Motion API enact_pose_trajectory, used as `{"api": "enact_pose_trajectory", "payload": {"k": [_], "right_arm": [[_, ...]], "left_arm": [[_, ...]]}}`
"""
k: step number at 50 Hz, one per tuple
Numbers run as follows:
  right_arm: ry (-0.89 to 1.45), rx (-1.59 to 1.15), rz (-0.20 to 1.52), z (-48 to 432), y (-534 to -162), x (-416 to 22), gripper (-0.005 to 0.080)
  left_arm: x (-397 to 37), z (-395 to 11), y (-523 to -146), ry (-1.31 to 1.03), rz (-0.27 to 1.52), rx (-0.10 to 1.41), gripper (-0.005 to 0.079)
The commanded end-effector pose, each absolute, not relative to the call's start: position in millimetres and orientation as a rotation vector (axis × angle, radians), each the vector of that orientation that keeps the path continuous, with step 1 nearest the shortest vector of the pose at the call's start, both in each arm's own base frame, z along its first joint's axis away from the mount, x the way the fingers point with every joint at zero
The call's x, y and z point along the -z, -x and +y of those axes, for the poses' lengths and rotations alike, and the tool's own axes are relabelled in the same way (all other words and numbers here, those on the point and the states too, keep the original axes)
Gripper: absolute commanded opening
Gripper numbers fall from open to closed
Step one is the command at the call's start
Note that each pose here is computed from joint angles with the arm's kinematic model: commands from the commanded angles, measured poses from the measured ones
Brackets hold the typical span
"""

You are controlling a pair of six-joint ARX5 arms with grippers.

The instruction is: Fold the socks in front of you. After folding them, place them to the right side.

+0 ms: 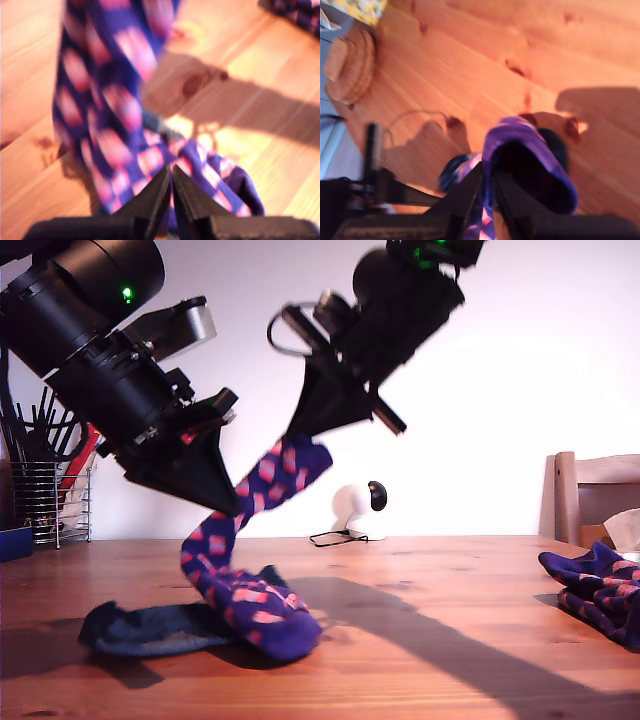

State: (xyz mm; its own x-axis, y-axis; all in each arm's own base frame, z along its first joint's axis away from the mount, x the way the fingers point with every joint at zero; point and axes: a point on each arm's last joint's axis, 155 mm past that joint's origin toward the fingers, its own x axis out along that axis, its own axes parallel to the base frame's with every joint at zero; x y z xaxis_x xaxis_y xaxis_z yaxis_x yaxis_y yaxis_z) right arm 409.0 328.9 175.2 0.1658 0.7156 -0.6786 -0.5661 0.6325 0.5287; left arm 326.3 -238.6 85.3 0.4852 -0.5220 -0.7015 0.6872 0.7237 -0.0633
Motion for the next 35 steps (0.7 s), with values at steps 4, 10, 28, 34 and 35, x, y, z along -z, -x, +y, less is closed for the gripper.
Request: {"api": "enact_pose_trajectory", "payload": {"k": [4,10,28,34,35], "right_arm": [[-0.158,-0.924,1.080,333,-408,-173,-0.0013],[-0.145,-0.931,1.080,332,-407,-176,-0.0013],[-0.133,-0.931,1.088,328,-405,-180,-0.0013],[-0.126,-0.929,1.092,324,-406,-179,-0.0013],[-0.126,-0.928,1.094,323,-405,-178,-0.0013]], "left_arm": [[-76,-231,-329,-0.284,0.775,0.713,-0.0021],[-63,-226,-332,-0.292,0.806,0.694,-0.0021],[-2,-212,-338,-0.312,0.935,0.668,-0.0021],[5,-208,-340,-0.315,0.947,0.660,-0.0021],[6,-207,-340,-0.315,0.948,0.658,-0.0021]]}}
